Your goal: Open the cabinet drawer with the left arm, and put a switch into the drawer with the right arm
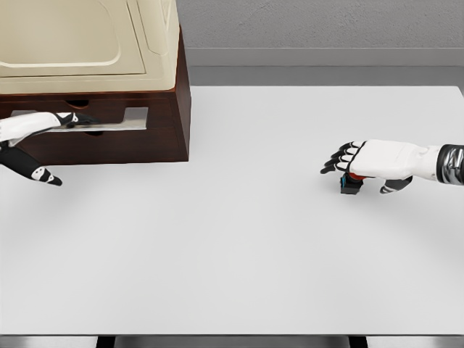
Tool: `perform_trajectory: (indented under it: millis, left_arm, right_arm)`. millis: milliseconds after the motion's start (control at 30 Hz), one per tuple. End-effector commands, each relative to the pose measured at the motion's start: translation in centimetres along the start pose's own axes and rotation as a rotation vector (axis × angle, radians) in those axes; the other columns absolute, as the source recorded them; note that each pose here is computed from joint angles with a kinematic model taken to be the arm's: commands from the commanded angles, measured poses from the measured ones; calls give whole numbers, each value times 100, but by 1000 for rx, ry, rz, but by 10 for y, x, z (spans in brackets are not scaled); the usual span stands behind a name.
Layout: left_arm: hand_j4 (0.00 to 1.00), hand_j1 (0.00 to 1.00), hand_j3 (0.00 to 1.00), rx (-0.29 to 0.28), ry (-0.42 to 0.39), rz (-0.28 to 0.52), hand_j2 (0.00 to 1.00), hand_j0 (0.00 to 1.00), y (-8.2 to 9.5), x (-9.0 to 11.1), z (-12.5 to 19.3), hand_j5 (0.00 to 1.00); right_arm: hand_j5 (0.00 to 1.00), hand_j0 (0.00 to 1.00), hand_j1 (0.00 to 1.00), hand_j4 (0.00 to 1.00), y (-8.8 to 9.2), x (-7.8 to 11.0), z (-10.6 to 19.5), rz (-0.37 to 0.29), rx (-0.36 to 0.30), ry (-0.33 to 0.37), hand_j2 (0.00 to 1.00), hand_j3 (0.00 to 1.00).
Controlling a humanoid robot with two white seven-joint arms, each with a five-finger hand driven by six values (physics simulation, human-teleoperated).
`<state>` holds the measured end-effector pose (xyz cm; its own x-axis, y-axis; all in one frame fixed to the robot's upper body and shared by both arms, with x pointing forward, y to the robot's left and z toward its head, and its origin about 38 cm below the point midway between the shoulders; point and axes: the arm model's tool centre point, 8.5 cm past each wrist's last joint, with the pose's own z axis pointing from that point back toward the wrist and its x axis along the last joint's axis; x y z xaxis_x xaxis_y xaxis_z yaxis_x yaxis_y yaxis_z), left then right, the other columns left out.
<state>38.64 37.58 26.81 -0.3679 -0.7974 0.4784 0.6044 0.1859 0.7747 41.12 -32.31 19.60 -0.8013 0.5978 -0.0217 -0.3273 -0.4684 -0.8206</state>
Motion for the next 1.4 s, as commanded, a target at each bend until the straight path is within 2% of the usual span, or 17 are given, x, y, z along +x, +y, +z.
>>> perform_trajectory:
  millis: [0, 100, 267, 467, 833, 1367]
  left_arm:
    - [100, 100, 100, -9, 5, 1, 100, 100, -2, -1, -1, 100]
    - [100, 100, 100, -13, 7, 2, 100, 100, -3, -1, -1, 100]
    - [87, 87, 87, -16, 5, 3, 87, 87, -4, -1, -2, 87]
    - [80, 80, 80, -16, 1, 4, 80, 80, -4, 0, -2, 80]
    - [80, 80, 80, -21, -51, -3, 80, 80, -5, 14, -3, 80]
    - [80, 80, 80, -25, -116, -9, 80, 80, -2, 19, 6, 80]
  right_arm:
    - [100, 100, 100, 100, 0, -1, 1, -4, -2, 2, 100, 100]
    - [100, 100, 100, 100, 0, -1, 1, -4, -2, 2, 100, 100]
    - [100, 100, 100, 100, 0, -1, 1, -5, -2, 3, 100, 100]
    - [100, 100, 100, 100, -1, -2, 1, -5, -4, 6, 100, 100]
    - [100, 100, 100, 100, -1, -2, 0, -5, -3, 5, 100, 100]
    - [100, 100, 100, 100, -2, -2, 1, -1, -4, 5, 100, 100]
